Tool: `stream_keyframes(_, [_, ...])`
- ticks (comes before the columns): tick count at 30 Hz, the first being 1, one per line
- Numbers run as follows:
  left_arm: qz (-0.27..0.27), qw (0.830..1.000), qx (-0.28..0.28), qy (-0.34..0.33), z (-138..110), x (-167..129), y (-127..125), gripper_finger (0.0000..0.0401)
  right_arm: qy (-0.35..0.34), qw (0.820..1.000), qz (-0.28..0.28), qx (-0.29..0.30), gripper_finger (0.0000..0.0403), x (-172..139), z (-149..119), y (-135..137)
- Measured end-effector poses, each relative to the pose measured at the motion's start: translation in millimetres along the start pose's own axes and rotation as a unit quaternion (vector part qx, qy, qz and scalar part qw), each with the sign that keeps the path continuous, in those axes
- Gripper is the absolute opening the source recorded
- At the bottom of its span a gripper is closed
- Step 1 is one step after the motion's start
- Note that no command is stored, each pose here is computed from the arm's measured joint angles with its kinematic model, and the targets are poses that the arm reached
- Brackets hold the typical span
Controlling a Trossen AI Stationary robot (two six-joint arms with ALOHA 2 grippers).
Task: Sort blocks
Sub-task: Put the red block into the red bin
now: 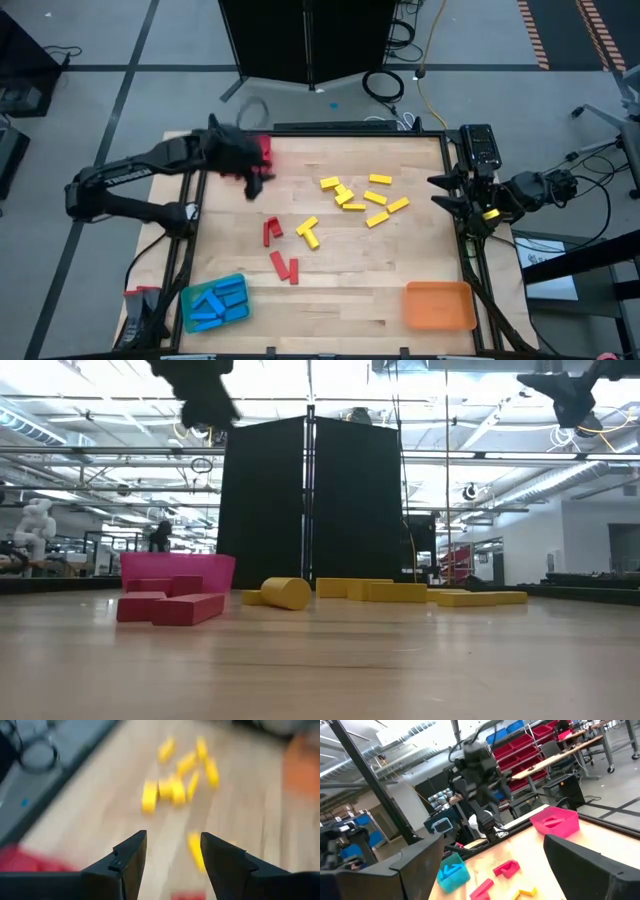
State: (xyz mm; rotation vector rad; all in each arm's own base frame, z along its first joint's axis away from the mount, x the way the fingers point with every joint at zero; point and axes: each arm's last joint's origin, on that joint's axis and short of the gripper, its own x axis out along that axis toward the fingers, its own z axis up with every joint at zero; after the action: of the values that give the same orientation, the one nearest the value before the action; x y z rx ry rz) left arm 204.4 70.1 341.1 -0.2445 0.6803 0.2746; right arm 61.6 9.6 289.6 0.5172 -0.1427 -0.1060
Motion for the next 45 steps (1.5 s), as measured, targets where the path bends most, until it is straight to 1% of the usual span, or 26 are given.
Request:
stream_keyframes(2, [0.012,0.998,0.025,0.048,-13,3,-14,0.0193,0.003,1.0,-0.002,-0.002,0.0338,0,-1,0])
stream_keyframes(5, [0.019,0.993,0.081,0.085,-28,10,-31,0.0193,0.004,1.0,-0.003,-0.008,0.0338,0,-1,-1])
stream_keyframes(8, [0.004,0.981,0.159,0.112,-42,21,-46,0.0193,0.007,1.0,-0.004,-0.011,0.0338,0,-2,-1])
stream_keyframes(10, [-0.006,0.975,0.178,0.13,-49,30,-53,0.0193,0.007,1.0,-0.004,-0.012,0.0338,0,-2,-1])
stream_keyframes(12, [-0.026,0.966,0.2,0.161,-58,40,-61,0.0193,0.007,1.0,-0.004,-0.011,0.0338,0,-2,-1])
stream_keyframes(16, [-0.078,0.934,0.289,0.193,-72,54,-83,0.0193,0.007,1.0,-0.004,-0.011,0.0338,0,-2,-1])
stream_keyframes(18, [-0.089,0.916,0.329,0.212,-80,63,-91,0.0193,0.007,1.0,-0.004,-0.008,0.0338,0,-2,-1])
stream_keyframes(21, [-0.1,0.891,0.372,0.24,-94,76,-99,0.0193,0.007,1.0,-0.004,-0.001,0.0338,0,-2,-1])
stream_keyframes(24, [-0.106,0.869,0.407,0.262,-108,89,-102,0.0193,0.007,1.0,-0.004,-0.001,0.0338,0,-2,-1])
stream_keyframes(26, [-0.107,0.85,0.434,0.278,-115,97,-102,0.0193,0.007,1.0,-0.004,-0.001,0.0338,0,-2,-1])
stream_keyframes(28, [-0.095,0.831,0.466,0.289,-121,104,-102,0.0193,0.007,1.0,-0.004,-0.001,0.0338,0,-2,-1])
stream_keyframes(30, [-0.077,0.816,0.493,0.29,-124,111,-101,0.0193,0.007,1.0,-0.004,-0.001,0.0338,0,-2,-1])
stream_keyframes(32, [-0.077,0.803,0.512,0.295,-127,117,-101,0.0193,0.007,1.0,-0.004,-0.001,0.0338,0,-2,-1])
stream_keyframes(35, [-0.093,0.775,0.542,0.311,-135,124,-100,0.0193,0.007,1.0,-0.004,0.006,0.0338,0,-2,-1])
stream_keyframes(37, [-0.1,0.762,0.553,0.323,-139,128,-100,0.0193,0.007,1.0,-0.003,0.007,0.0338,0,-2,-1])
stream_keyframes(39, [-0.105,0.756,0.554,0.333,-142,130,-99,0.0193,0.008,1.0,-0.002,0.008,0.0338,0,-2,-1])
stream_keyframes(41, [-0.108,0.754,0.554,0.337,-143,132,-99,0.0193,0.008,1.0,-0.002,0.009,0.0338,0,-2,-1])
stream_keyframes(45, [-0.113,0.756,0.554,0.331,-143,138,-99,0.0192,0.009,1.0,-0.002,0.008,0.0338,0,-2,-1])
